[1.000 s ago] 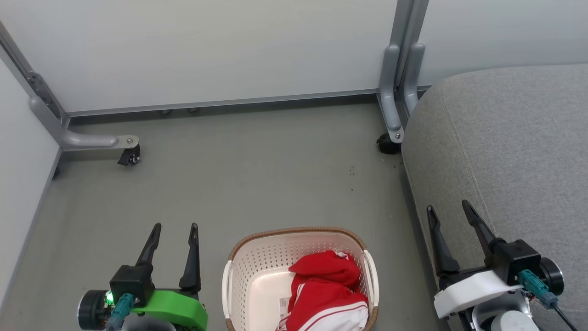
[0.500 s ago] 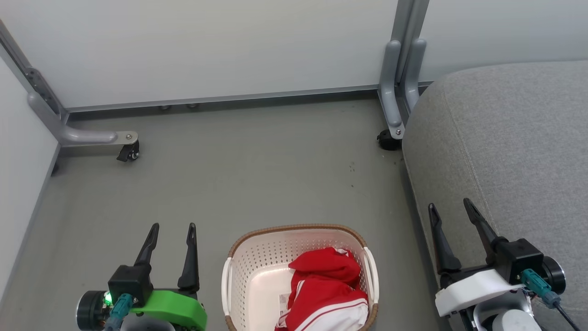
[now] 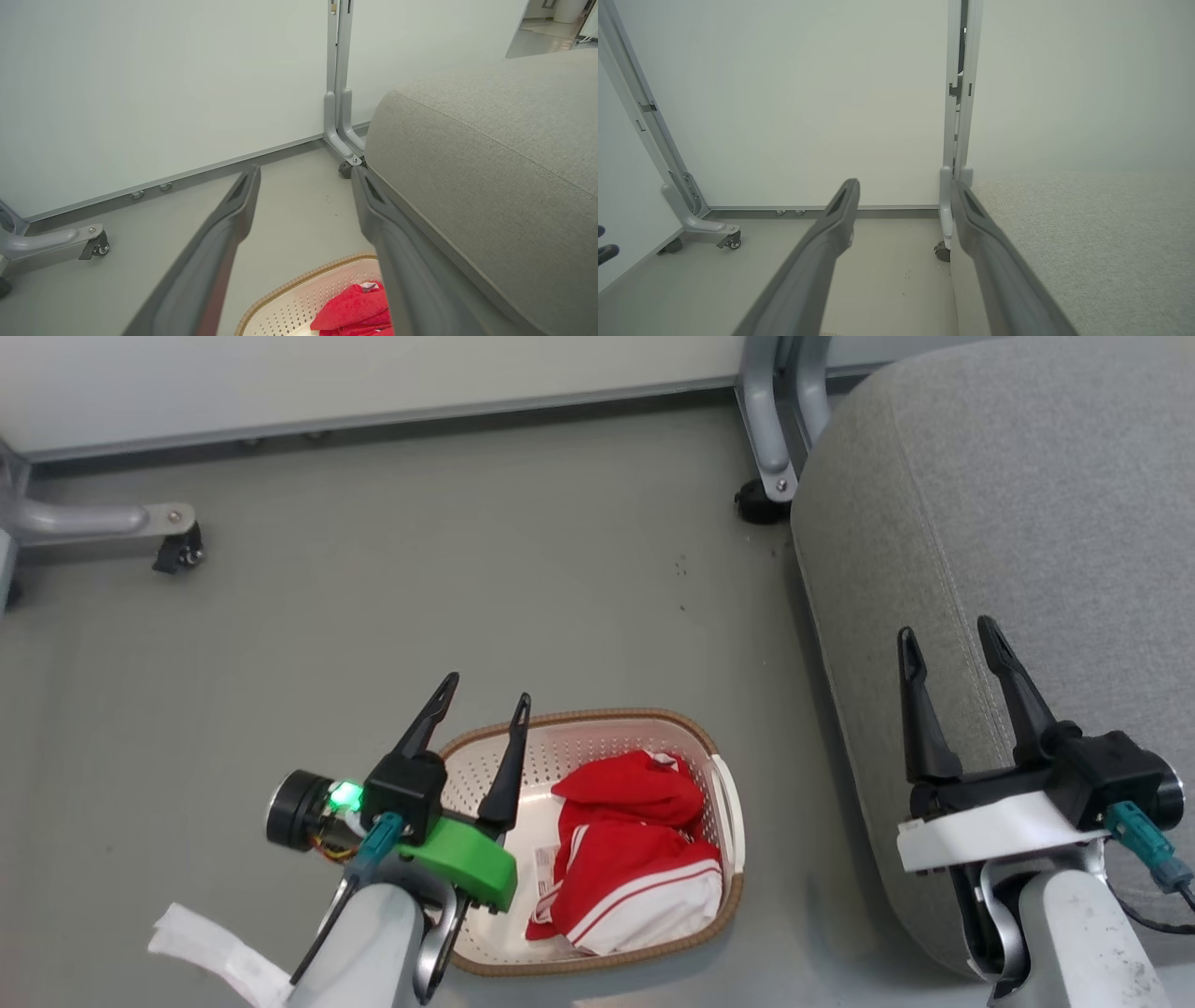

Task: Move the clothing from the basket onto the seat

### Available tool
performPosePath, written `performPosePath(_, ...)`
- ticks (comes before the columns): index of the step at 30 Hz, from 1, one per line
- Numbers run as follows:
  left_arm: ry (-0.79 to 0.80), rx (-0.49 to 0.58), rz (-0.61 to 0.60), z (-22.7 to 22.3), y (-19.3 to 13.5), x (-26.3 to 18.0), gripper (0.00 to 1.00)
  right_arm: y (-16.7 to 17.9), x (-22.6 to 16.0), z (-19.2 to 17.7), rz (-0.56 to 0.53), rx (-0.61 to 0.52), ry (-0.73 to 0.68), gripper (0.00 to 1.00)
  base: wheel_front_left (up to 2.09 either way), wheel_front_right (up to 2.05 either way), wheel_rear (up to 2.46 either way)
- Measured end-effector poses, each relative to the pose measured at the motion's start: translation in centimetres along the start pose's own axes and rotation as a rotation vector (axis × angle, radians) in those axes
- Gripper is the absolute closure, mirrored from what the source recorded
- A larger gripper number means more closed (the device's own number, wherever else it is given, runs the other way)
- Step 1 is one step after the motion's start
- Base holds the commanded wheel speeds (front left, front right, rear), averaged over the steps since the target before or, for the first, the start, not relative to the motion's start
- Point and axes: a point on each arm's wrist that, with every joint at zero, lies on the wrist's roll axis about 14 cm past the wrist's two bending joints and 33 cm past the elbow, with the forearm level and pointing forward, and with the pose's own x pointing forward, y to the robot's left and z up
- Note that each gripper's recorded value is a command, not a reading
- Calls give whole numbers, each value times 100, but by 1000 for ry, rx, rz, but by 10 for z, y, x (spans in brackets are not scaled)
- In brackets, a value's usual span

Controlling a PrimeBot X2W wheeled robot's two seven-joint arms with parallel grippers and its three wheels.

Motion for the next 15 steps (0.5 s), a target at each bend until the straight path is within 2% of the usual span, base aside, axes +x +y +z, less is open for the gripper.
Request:
performPosePath(6,113,-4,-135,-43,-30,37,0,-14,21,-16,-30,-3,14,0,0,0,0)
performPosePath(15,305,15,-319,-122,-65,66,0,-33,41,-53,-69,-4,66,0,0,0,0)
